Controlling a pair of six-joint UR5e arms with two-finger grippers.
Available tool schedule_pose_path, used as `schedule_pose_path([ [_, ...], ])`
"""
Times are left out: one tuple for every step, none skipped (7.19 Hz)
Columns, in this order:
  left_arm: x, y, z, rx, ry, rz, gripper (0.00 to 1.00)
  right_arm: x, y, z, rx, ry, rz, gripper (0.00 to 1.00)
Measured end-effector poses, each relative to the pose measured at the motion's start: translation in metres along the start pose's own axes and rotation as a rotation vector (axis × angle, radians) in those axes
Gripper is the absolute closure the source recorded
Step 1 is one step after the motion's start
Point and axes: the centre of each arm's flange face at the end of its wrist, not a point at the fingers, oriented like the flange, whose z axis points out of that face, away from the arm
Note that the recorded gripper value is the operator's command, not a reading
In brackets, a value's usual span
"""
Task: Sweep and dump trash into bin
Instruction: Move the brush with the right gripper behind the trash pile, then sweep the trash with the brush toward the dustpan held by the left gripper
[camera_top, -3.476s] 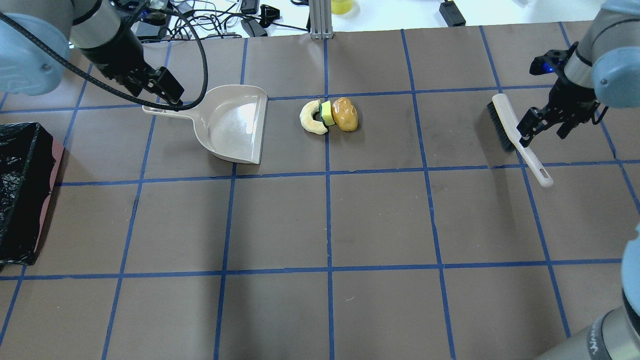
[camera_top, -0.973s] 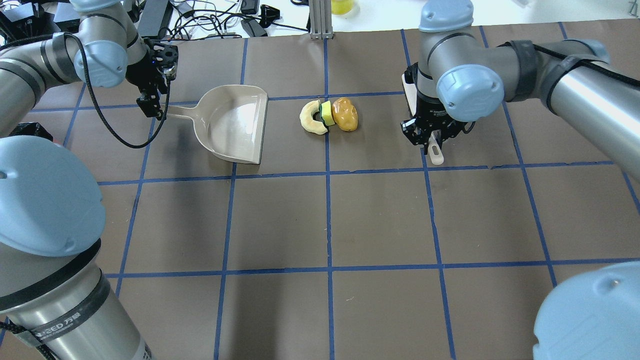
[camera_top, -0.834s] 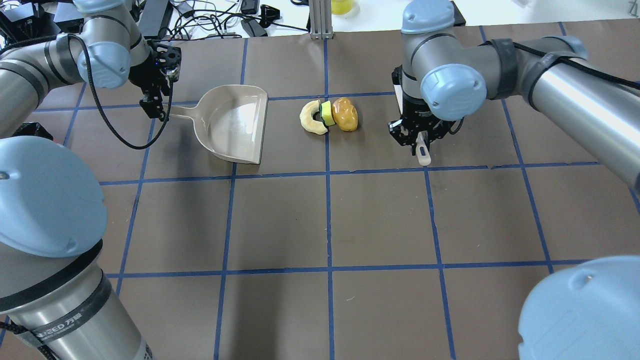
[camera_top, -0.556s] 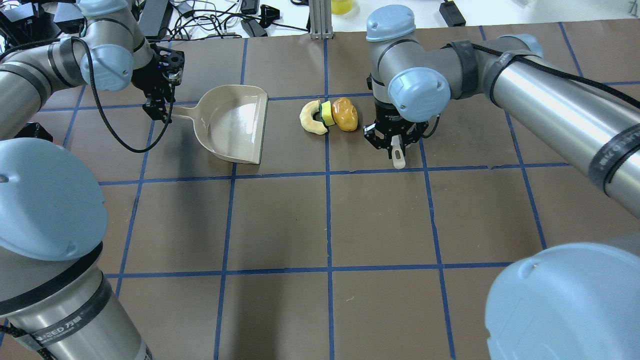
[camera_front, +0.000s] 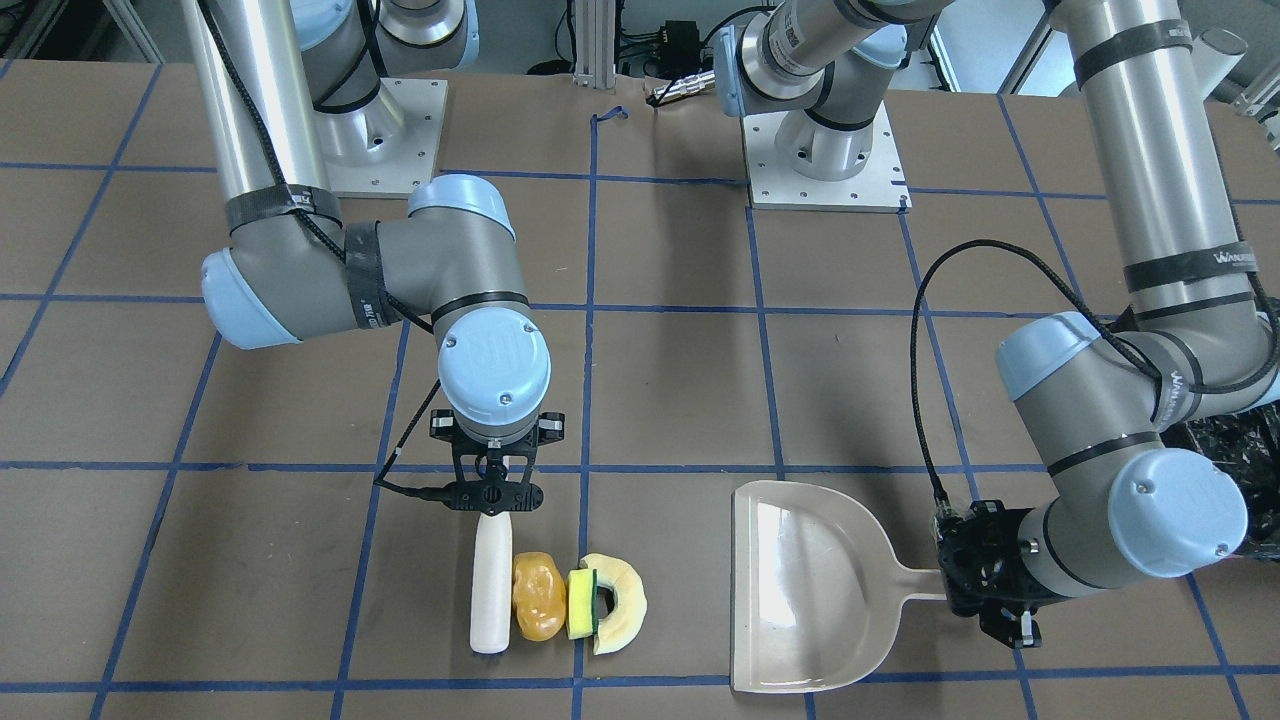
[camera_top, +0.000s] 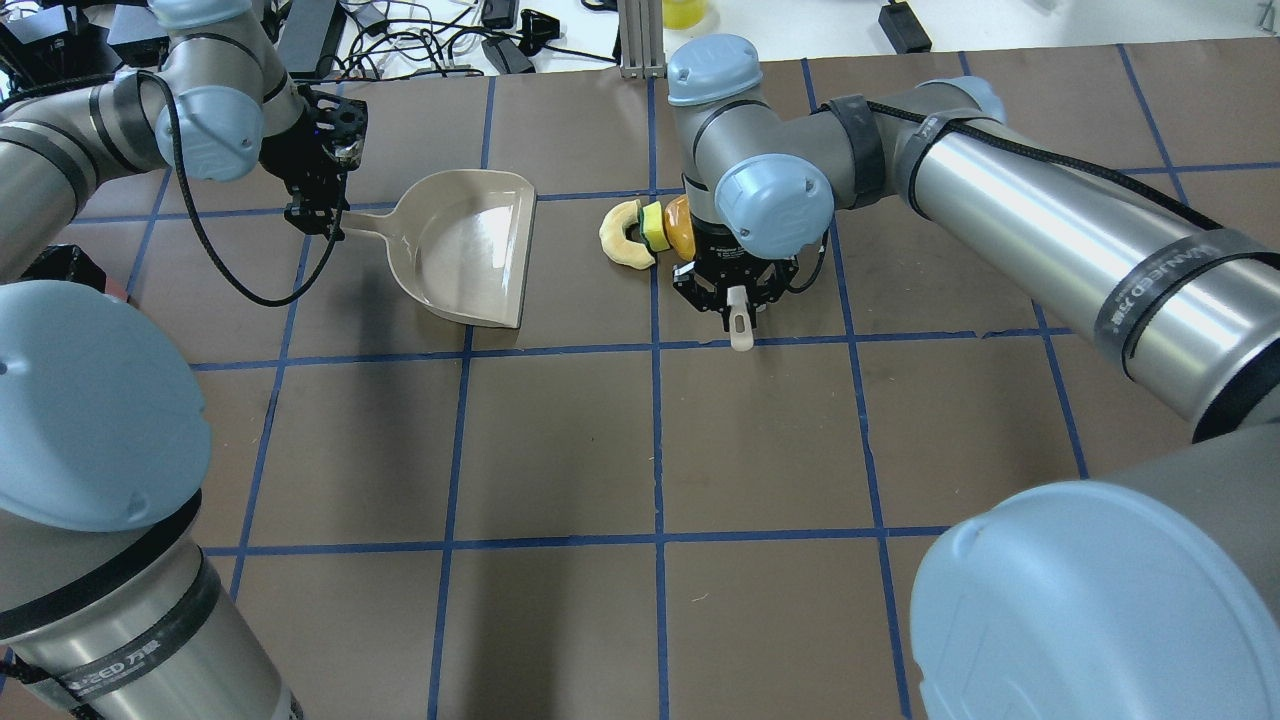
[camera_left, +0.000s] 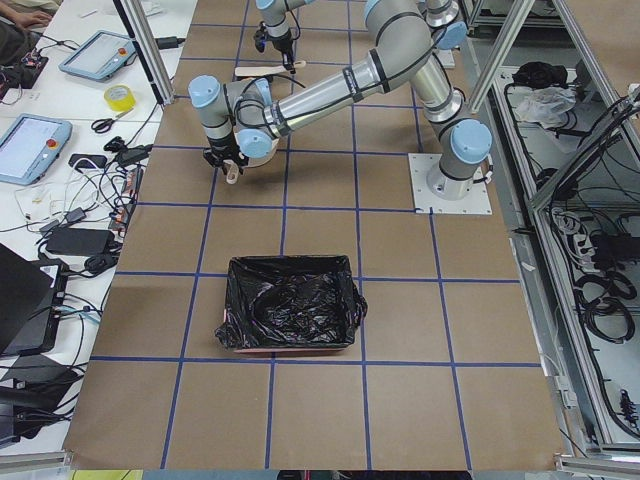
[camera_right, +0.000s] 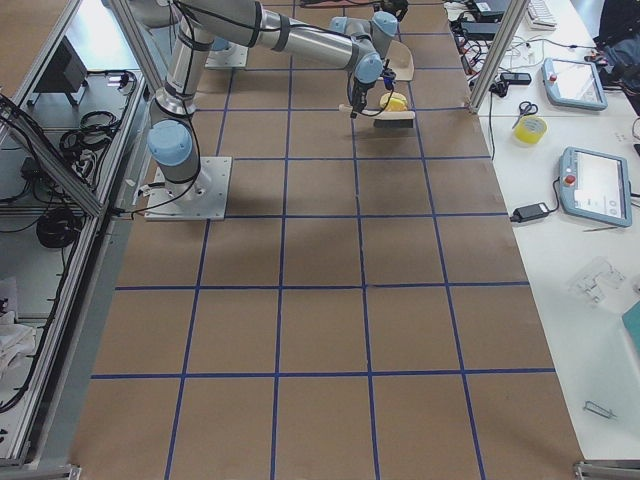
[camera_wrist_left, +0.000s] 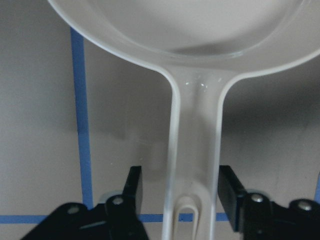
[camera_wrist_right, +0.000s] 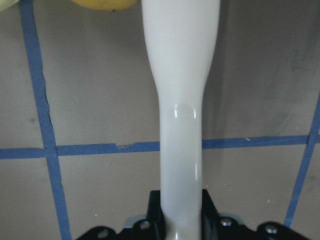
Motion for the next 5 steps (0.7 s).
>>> schedule_pose_path([
  [0.000, 0.000, 0.000, 0.000, 0.002, 0.000, 1.00, -0.010, 0.001, 0.002, -0.003, -0.010, 0.007, 0.98],
  [0.001, -0.001, 0.001, 0.000, 0.004, 0.000, 1.00, -0.020, 0.002, 0.002, -0.003, -0.017, 0.010, 0.98],
  [0.002, -0.001, 0.002, 0.000, 0.007, 0.000, 1.00, -0.031, 0.003, 0.000, -0.001, -0.036, 0.015, 0.98],
  [0.003, -0.002, 0.003, 0.000, 0.008, 0.001, 1.00, -0.040, 0.003, -0.004, 0.003, -0.061, 0.018, 0.98],
  [0.004, -0.002, 0.002, -0.001, 0.008, 0.000, 1.00, -0.048, 0.003, -0.006, 0.006, -0.079, 0.021, 0.99],
])
